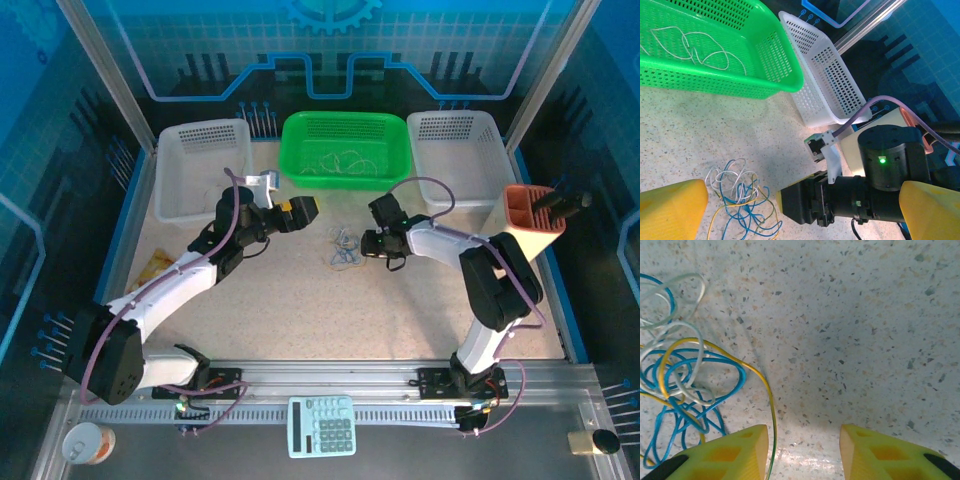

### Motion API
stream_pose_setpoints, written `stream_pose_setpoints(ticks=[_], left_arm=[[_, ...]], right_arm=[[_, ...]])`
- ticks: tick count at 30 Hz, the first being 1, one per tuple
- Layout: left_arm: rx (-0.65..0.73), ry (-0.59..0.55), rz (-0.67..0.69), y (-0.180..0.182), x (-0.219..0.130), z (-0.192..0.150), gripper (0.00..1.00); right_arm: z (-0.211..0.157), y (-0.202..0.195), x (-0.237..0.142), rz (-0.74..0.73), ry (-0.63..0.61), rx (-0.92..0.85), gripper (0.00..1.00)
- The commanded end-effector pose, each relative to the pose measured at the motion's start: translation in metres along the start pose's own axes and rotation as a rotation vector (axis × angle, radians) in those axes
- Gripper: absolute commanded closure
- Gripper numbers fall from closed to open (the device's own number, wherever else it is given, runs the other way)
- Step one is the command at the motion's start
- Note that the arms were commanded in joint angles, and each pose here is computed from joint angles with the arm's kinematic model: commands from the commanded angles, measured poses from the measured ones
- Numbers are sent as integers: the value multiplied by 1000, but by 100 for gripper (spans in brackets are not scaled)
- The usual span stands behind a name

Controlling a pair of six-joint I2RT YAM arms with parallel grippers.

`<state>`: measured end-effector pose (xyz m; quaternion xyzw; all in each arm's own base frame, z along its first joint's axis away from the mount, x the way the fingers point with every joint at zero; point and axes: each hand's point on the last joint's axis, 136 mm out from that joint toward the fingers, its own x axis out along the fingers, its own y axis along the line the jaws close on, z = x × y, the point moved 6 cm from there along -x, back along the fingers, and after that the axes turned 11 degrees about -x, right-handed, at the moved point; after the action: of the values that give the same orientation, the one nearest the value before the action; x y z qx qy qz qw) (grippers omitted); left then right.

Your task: Untangle the cables

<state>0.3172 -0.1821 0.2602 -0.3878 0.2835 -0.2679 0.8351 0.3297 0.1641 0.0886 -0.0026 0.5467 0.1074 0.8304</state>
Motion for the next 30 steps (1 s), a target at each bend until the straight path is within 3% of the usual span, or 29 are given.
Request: stream_pose_setpoints(ticks=[1, 17, 27, 30], left_arm=[[13, -13, -4, -2, -5, -1, 1], [24, -24, -8, 0, -5, -2, 1], [19, -26, -7, 1, -5, -2, 1], [18, -24, -6, 0, -5, -2, 1]], right_arm=[[-2, 5, 5, -31, 38, -32, 58], [-13, 9, 27, -44, 105, -51, 62], [-14, 9, 21, -32, 86, -58, 95], [-8, 9, 9, -32, 50, -60, 100]])
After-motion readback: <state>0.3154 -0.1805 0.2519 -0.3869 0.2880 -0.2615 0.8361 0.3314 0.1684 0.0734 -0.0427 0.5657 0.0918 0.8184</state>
